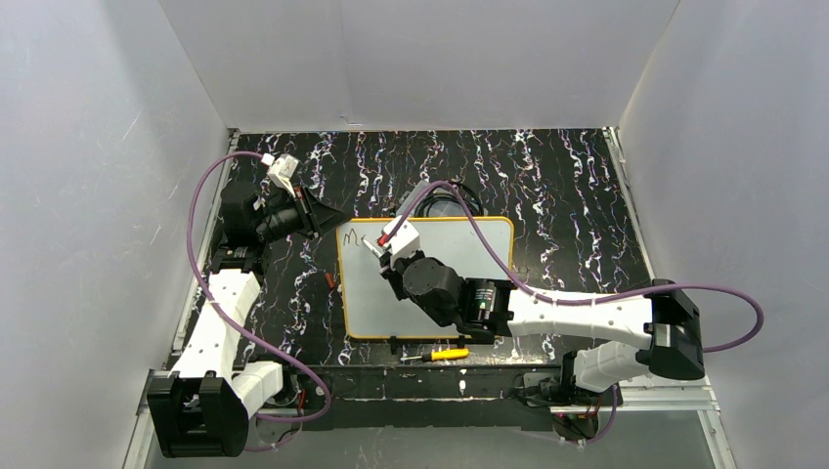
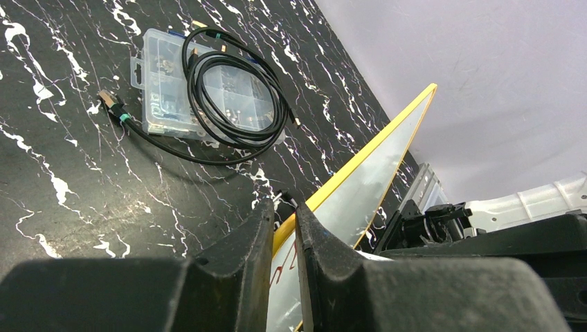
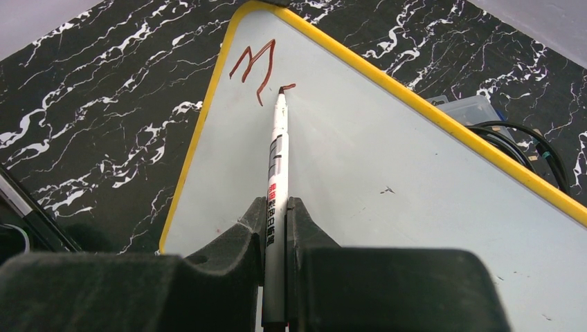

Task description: Write a sentence on the whiteboard

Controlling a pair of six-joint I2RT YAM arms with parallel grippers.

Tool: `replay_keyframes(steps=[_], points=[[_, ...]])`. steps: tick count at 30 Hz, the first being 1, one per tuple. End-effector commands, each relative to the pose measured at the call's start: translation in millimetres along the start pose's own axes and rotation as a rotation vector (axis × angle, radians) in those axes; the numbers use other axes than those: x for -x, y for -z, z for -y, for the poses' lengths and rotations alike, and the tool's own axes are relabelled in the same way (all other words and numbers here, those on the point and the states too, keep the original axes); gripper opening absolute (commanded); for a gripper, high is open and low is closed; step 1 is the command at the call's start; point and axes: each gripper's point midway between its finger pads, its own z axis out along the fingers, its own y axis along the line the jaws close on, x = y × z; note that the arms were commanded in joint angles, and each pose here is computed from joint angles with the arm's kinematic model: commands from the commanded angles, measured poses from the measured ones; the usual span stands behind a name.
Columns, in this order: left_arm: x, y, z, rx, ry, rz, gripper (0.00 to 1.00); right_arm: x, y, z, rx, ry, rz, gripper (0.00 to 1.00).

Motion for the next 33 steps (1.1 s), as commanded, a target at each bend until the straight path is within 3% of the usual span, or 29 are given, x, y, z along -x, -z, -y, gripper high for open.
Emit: replay_keyframes(steps=[1, 18, 33], points=[[-9.6, 2.3, 16.2, -0.069, 0.000, -0.043, 0.16, 20.9, -3.1, 1.9, -0.028, -0.020, 0.043, 0.01], [-9.8, 2.2, 16.7, -0.070, -0.002, -0.044, 0.15, -10.2, 7.2, 9.2, -0.028, -0.013, -0.044, 0.01], [-9.9, 1.8, 17.0, -0.072, -0.001, -0.046, 0.15, -0.5, 11.0, 18.4, -0.067, -0.018, -0.015, 0.01]])
